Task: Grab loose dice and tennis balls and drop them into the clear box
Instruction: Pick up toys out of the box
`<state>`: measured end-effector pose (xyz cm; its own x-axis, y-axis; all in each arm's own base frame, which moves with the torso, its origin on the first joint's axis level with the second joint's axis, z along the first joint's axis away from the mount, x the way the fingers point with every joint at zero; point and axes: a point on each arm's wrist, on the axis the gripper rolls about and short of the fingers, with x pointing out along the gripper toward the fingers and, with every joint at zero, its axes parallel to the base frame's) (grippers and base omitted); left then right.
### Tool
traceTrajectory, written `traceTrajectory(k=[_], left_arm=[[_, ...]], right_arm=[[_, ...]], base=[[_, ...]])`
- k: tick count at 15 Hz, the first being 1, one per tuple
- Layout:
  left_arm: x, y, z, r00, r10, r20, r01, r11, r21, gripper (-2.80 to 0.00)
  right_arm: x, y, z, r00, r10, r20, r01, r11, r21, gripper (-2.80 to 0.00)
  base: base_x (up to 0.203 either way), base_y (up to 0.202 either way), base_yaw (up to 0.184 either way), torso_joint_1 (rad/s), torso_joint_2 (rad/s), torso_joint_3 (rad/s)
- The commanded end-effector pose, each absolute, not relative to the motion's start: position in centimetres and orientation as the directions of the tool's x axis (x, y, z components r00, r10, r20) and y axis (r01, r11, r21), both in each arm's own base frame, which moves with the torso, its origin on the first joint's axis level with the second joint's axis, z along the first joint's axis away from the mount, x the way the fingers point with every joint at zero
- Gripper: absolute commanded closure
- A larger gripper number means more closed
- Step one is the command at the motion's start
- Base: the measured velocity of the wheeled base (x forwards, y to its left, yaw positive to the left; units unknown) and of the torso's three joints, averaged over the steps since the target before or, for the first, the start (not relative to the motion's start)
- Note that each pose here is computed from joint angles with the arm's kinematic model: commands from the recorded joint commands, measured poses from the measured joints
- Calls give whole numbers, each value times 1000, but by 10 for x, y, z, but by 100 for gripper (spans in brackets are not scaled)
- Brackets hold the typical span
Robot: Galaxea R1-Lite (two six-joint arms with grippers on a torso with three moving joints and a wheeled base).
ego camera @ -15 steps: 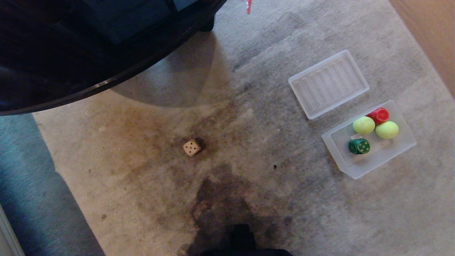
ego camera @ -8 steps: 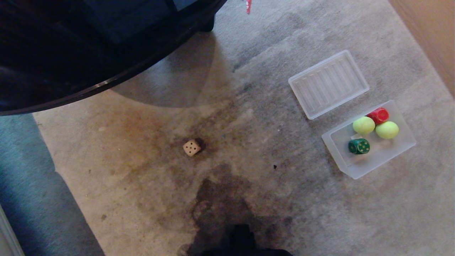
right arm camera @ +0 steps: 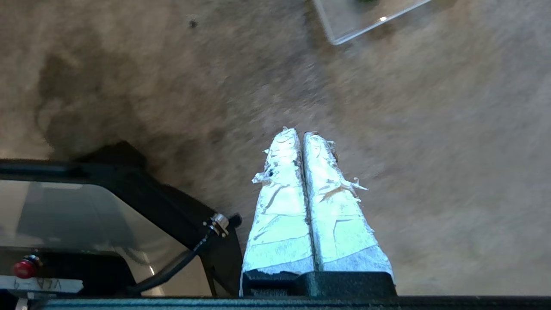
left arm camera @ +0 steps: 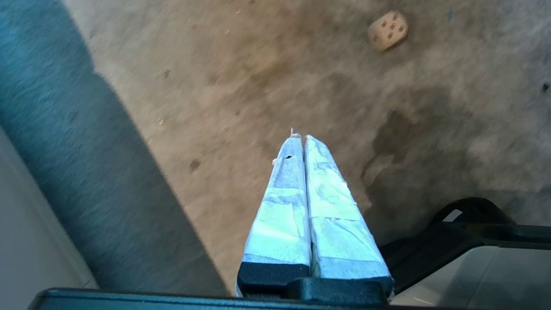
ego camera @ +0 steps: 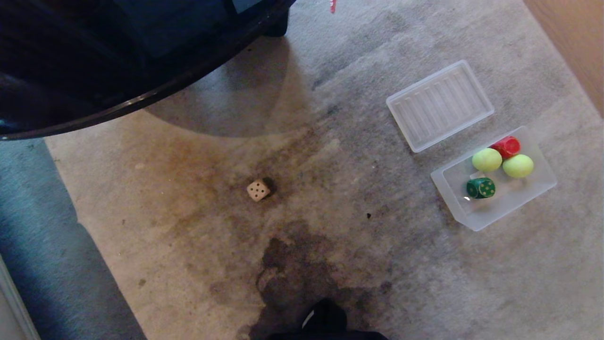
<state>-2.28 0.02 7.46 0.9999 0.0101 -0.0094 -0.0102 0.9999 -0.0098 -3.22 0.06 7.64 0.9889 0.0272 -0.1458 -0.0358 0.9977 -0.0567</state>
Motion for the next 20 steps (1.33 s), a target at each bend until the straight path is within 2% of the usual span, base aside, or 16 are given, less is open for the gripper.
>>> traceTrajectory(k=[1,6,20], left_arm=[[-23,0,74,1000,11,-12,-11,1000,-11,0],[-23,0,75,1000,11,-9,-11,1000,-6,0],[-23,0,74,1000,11,-14,-11,1000,-4,0]], right_arm=[[-32,1,76,989,26,-147,-35,998,-58,0],[-32,1,76,989,25,-148,-33,998,-57,0],[-32,1,76,989,25,-148,-33,998,-54,0]], base=[[-190,170,1,7,-2,17],[-177,177,1,4,0,0],[-2,4,1,0,-1,0]])
